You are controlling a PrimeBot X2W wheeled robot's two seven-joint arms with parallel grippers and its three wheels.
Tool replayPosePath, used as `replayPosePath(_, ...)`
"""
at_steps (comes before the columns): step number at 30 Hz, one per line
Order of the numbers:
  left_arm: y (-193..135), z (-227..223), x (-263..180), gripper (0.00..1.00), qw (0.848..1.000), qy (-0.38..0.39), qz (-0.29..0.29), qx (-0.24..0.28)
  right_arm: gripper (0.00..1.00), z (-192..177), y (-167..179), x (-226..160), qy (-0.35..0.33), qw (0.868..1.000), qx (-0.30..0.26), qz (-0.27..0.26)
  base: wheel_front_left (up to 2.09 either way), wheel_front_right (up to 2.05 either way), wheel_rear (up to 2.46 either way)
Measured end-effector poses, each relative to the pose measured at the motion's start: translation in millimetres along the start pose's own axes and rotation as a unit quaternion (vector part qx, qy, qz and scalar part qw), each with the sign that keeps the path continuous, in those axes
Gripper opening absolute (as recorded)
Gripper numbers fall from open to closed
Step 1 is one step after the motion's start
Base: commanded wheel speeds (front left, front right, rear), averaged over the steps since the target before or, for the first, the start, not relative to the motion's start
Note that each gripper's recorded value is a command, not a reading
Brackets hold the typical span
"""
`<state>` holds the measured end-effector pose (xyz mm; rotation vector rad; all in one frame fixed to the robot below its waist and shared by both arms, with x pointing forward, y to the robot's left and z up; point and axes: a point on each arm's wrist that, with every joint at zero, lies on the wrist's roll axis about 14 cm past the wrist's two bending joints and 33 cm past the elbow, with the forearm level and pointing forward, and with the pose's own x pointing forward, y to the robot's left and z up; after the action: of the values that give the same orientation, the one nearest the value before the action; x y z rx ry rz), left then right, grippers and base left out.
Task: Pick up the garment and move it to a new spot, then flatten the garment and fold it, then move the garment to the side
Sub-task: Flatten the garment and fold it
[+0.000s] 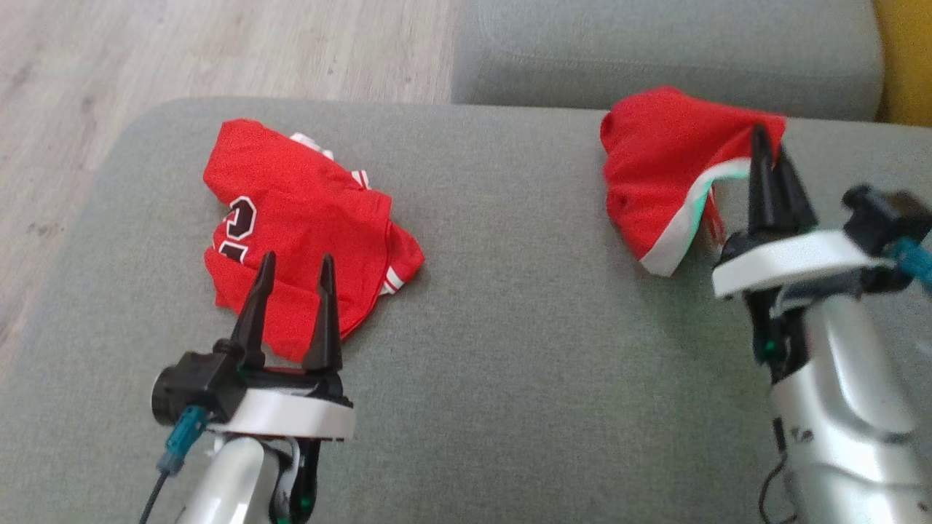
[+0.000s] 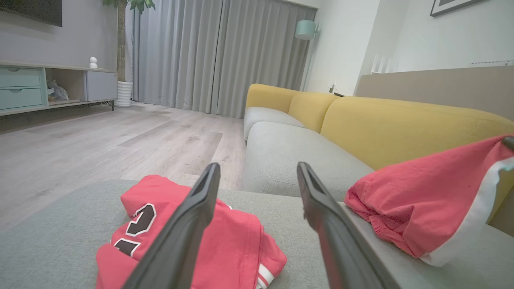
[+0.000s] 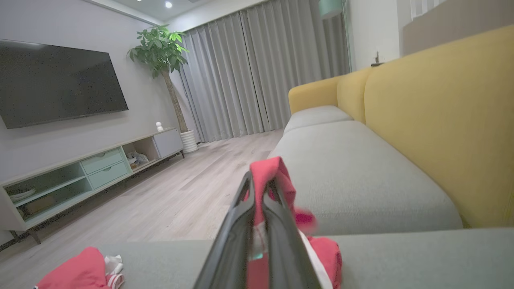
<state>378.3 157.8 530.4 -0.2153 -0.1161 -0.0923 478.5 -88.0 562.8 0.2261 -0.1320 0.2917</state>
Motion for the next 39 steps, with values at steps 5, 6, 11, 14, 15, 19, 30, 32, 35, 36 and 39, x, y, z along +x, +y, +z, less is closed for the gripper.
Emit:
replayPosePath(5, -3, 6, -7, 1.00, 1.000, -0.010, 0.002, -0.007, 0.00, 49, 28, 21, -0.011, 0.998, -0.038, 0.040, 0.00, 0.00, 0.00)
replayPosePath(6, -2, 8, -7, 1.00, 1.000, -0.013, 0.004, -0.008, 0.00, 58, 40, 27, -0.013, 0.997, -0.044, 0.055, 0.00, 0.00, 0.00)
replayPosePath(11, -1, 11, -12, 1.00, 1.000, -0.018, 0.008, -0.013, 0.00, 117, 83, 54, -0.053, 0.992, -0.026, 0.112, 0.00, 0.00, 0.00)
replayPosePath(14, -2, 12, -12, 1.00, 1.000, -0.021, 0.008, -0.012, 0.00, 166, 90, 67, -0.113, 0.987, -0.013, 0.117, 0.00, 0.00, 0.00)
replayPosePath(15, -1, 12, -11, 1.00, 1.000, -0.021, 0.009, -0.012, 0.00, 183, 88, 70, -0.134, 0.984, -0.010, 0.113, 0.00, 0.00, 0.00)
replayPosePath(19, 1, 11, -10, 1.00, 1.000, -0.021, 0.012, -0.012, 0.00, 222, 61, 73, -0.189, 0.979, -0.002, 0.076, 0.00, 0.00, 0.00)
replayPosePath(30, -24, -5, 6, 1.00, 0.999, 0.000, -0.034, -0.009, 0.00, 44, -90, -2, 0.013, 0.993, 0.026, -0.111, 0.00, 0.00, 0.00)
replayPosePath(32, -30, -9, 10, 1.00, 0.999, 0.005, -0.045, -0.009, 0.00, 0, -111, -34, 0.072, 0.986, 0.023, -0.147, 0.00, 0.00, 0.00)
replayPosePath(35, -36, -12, 18, 1.00, 0.998, 0.008, -0.056, -0.008, 0.00, -40, -135, -73, 0.128, 0.973, 0.020, -0.192, 0.00, 0.00, 0.00)
replayPosePath(36, -38, -12, 20, 1.00, 0.998, 0.007, -0.059, -0.008, 0.00, -46, -140, -81, 0.136, 0.969, 0.018, -0.204, 0.00, 0.00, 0.00)
replayPosePath(39, -44, -13, 26, 1.00, 0.998, 0.008, -0.068, -0.009, 0.11, -50, -152, -92, 0.145, 0.963, 0.002, -0.227, 0.00, 0.00, 0.00)
